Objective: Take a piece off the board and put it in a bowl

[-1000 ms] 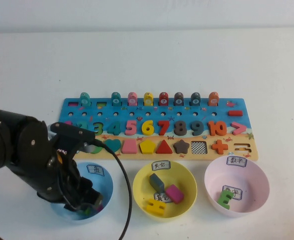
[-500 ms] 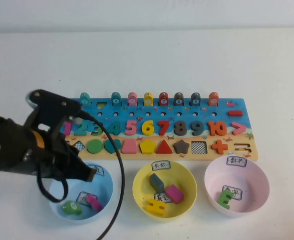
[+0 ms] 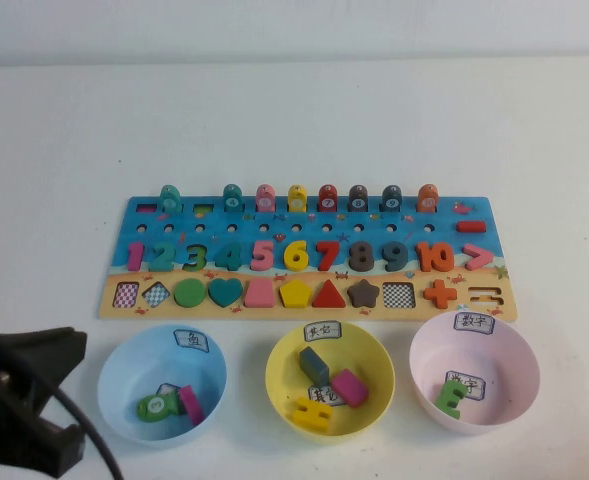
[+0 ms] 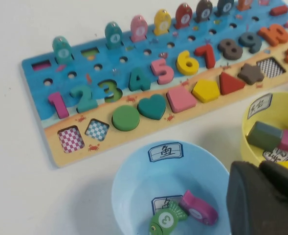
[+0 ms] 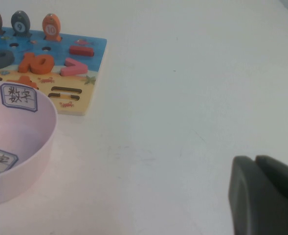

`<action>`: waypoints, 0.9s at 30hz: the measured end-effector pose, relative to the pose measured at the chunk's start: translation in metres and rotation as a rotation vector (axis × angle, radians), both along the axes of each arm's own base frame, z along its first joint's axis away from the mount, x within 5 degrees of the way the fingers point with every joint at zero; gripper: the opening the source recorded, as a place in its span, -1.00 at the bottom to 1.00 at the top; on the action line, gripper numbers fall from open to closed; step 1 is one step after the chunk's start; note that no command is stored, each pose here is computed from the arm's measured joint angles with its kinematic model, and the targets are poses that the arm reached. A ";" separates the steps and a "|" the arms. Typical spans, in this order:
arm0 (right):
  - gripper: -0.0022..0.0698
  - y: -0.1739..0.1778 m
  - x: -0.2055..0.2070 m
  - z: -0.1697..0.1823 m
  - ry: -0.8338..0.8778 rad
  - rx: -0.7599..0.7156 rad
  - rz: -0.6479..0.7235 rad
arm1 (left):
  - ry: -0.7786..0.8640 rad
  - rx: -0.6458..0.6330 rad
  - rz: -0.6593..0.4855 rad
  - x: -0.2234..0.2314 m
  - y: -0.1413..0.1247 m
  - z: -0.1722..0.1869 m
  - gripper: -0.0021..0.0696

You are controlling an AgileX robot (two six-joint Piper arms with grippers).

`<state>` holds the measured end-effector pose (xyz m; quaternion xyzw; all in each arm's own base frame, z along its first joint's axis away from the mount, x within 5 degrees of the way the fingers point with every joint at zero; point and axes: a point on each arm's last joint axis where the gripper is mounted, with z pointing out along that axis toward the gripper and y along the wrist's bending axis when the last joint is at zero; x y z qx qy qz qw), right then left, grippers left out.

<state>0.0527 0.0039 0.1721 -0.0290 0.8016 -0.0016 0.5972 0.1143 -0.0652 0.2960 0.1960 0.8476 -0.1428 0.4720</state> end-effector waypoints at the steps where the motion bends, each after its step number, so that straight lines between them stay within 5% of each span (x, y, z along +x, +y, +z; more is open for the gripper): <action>1: -0.99 0.000 0.000 0.000 0.000 0.000 0.000 | -0.013 -0.015 0.006 -0.005 0.003 0.000 -0.94; 16: -0.99 0.000 0.000 0.000 0.000 0.004 0.000 | -0.233 -0.077 0.077 -0.041 0.032 -0.023 -0.95; 27: -0.99 0.001 0.000 0.000 -0.001 0.026 0.002 | -0.407 -0.130 0.404 -0.061 0.061 -0.088 -0.95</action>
